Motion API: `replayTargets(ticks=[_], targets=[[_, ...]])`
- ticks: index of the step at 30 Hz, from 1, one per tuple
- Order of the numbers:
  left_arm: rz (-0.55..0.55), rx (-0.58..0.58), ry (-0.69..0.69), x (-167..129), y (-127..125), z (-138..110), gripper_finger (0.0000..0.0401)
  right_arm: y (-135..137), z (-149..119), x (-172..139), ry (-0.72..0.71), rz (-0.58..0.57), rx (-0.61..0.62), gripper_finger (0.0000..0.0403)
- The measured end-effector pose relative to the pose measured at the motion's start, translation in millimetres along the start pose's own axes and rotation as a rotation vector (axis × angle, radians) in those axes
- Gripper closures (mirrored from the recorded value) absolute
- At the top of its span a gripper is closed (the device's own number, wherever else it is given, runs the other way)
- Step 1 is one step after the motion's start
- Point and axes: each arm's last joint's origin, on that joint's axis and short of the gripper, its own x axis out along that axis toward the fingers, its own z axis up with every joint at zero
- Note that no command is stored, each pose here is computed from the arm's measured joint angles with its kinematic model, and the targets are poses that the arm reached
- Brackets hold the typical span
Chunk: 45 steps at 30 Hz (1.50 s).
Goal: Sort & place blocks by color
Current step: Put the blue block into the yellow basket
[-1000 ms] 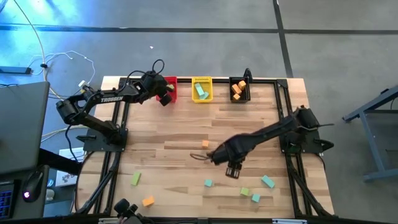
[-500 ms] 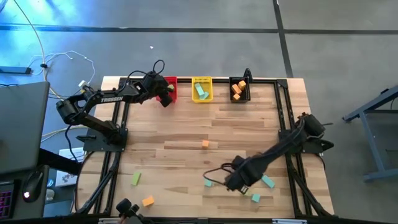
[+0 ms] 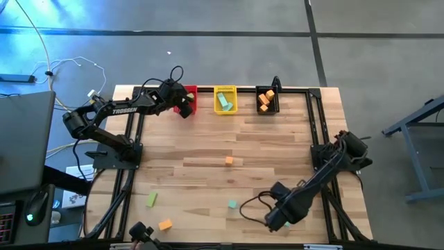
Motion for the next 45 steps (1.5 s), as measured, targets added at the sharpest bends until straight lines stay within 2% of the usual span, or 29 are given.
replayTargets(ticks=[7,16,27,30,34,40,45], targets=[[-0.025,0.019,-0.046,-12,-8,6,0.0178,0,-13,2,-0.059,-0.007,-0.037,0.0263],[-0.135,0.035,-0.131,-55,-34,14,0.0178,-2,-25,3,-0.062,-0.034,-0.072,0.0263],[-0.3,0.068,-0.306,-114,-62,19,0.0178,-15,-33,3,-0.04,-0.171,-0.118,0.0263],[-0.324,0.081,-0.329,-121,-66,18,0.0178,-18,-32,5,-0.037,-0.175,-0.145,0.0263],[-0.327,0.087,-0.336,-124,-68,18,0.0178,-36,-32,9,-0.016,-0.195,-0.125,0.0263],[-0.32,0.103,-0.3,-122,-68,14,0.0178,-59,-31,10,-0.041,-0.049,-0.089,0.0263],[-0.285,0.116,-0.263,-121,-67,11,0.0178,-73,-29,16,-0.046,0.173,-0.041,0.0263]])
